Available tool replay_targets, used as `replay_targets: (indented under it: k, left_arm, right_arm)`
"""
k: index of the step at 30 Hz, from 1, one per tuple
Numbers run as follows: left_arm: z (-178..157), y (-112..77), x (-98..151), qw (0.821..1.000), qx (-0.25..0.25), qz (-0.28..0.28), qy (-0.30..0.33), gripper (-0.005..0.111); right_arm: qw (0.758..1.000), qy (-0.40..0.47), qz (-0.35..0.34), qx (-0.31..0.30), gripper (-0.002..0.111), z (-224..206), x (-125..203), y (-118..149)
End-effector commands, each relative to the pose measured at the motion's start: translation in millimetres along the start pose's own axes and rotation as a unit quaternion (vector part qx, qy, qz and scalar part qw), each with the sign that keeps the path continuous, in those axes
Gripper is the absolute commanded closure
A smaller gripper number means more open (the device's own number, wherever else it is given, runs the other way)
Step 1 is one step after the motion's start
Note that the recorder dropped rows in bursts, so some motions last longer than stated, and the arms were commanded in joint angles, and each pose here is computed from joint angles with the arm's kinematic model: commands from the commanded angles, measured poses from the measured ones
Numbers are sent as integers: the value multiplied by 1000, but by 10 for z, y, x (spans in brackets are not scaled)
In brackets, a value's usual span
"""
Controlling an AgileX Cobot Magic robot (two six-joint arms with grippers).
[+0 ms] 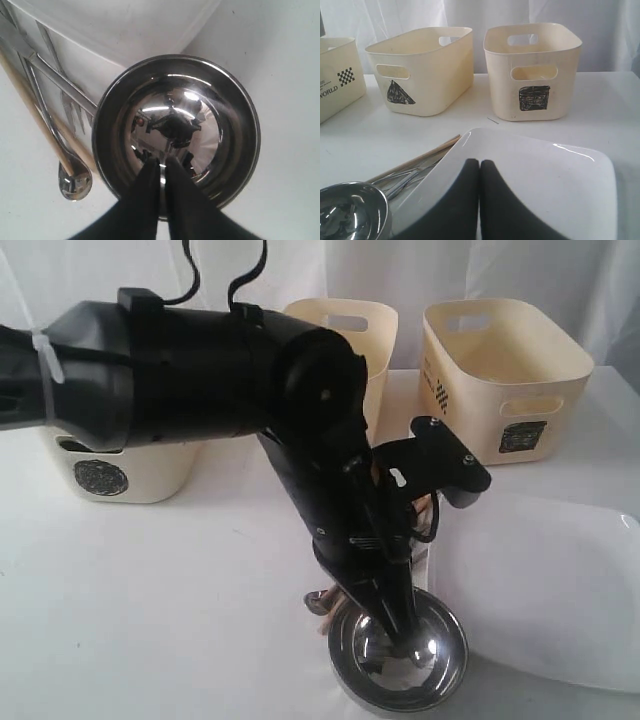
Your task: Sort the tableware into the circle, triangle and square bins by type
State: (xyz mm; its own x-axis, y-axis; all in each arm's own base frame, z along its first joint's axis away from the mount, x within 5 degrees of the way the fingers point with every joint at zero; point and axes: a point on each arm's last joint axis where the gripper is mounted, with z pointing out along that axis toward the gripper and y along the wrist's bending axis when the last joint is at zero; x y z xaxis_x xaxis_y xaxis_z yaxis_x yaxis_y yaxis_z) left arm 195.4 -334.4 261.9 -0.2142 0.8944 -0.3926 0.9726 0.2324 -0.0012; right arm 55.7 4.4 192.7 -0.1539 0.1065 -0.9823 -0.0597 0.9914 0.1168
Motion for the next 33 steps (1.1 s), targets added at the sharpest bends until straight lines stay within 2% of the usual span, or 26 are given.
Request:
replay_targets:
  k: [1, 4, 6, 12, 19, 26, 33]
  left_arm:
    - [-57, 66, 49, 1000, 8, -24, 7, 74]
    - [-70, 173, 67, 999, -1, -49, -1, 54]
    - [-68, 223, 68, 998, -6, -58, -8, 49]
    - [-82, 325, 86, 997, -16, -71, -16, 49]
    - [-35, 344, 93, 997, -16, -81, -11, 49]
    - [198, 314, 102, 994, 21, -106, 10, 49]
    - [257, 327, 95, 994, 21, -108, 9, 49]
  right_arm:
    - [1000, -7, 0, 2, 108, -3, -5, -3]
    - [1000, -7, 0, 2, 108, -3, -5, -3]
    - [1000, -6, 0, 3, 108, -3, -3, -3]
    - [1000, -6, 0, 3, 108, -3, -3, -3]
    - [1000, -6, 0, 3, 108, -3, -3, -3]
    - [1000, -6, 0, 3, 108, -3, -3, -3]
    - [1000, -6, 0, 3, 108, -3, -3, -3]
